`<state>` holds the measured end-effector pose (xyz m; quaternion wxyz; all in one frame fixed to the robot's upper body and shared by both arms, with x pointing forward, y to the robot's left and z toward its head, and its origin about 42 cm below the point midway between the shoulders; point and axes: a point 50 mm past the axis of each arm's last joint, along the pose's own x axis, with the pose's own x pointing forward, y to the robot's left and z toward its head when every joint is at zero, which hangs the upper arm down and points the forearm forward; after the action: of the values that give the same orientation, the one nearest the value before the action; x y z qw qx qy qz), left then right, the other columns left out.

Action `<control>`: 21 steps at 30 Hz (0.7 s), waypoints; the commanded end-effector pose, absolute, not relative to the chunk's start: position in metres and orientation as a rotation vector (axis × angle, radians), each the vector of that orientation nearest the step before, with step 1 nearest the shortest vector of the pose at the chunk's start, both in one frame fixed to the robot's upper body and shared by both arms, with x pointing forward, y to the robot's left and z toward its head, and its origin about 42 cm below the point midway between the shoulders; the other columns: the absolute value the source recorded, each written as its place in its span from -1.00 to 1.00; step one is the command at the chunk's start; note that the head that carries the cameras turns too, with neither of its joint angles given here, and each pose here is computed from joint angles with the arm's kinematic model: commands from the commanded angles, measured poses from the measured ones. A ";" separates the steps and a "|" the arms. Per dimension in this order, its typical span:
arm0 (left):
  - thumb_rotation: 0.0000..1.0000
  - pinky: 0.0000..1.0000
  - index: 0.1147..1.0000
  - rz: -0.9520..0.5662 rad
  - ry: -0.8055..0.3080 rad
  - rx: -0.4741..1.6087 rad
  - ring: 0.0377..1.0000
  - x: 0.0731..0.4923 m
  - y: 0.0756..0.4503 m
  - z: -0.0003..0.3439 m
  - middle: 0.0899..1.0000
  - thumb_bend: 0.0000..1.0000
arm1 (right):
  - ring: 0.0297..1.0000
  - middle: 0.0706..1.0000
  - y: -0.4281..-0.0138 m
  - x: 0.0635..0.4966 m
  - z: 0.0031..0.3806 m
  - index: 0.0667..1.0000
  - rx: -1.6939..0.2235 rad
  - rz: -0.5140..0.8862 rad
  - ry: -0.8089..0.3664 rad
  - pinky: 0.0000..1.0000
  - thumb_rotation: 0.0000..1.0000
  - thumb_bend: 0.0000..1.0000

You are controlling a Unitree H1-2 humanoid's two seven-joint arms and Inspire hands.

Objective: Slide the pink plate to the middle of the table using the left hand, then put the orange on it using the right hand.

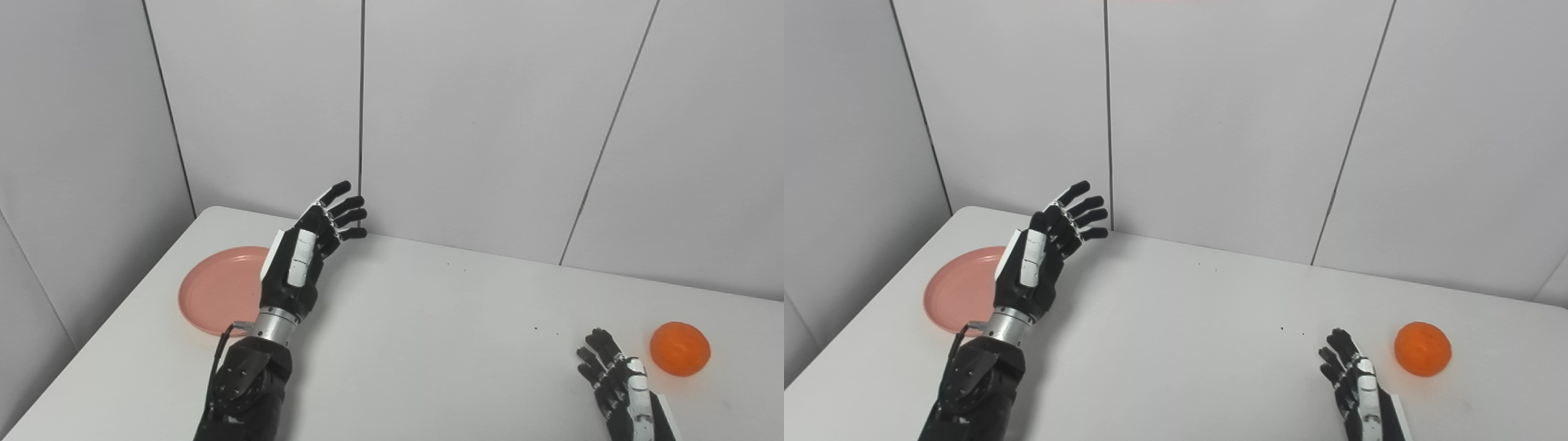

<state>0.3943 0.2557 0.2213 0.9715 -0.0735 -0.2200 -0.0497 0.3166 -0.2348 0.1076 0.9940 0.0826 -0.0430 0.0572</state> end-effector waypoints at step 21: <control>0.79 0.25 0.65 -0.017 -0.622 0.033 0.51 0.441 0.362 0.320 0.54 1.00 | 0.78 0.80 -0.235 0.288 0.064 0.75 0.177 0.083 0.054 0.82 0.98 0.56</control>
<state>0.4338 0.3551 0.2825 0.9685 0.0010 -0.2490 -0.0055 0.3158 -0.2329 0.1072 0.9946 0.0764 -0.0421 0.0562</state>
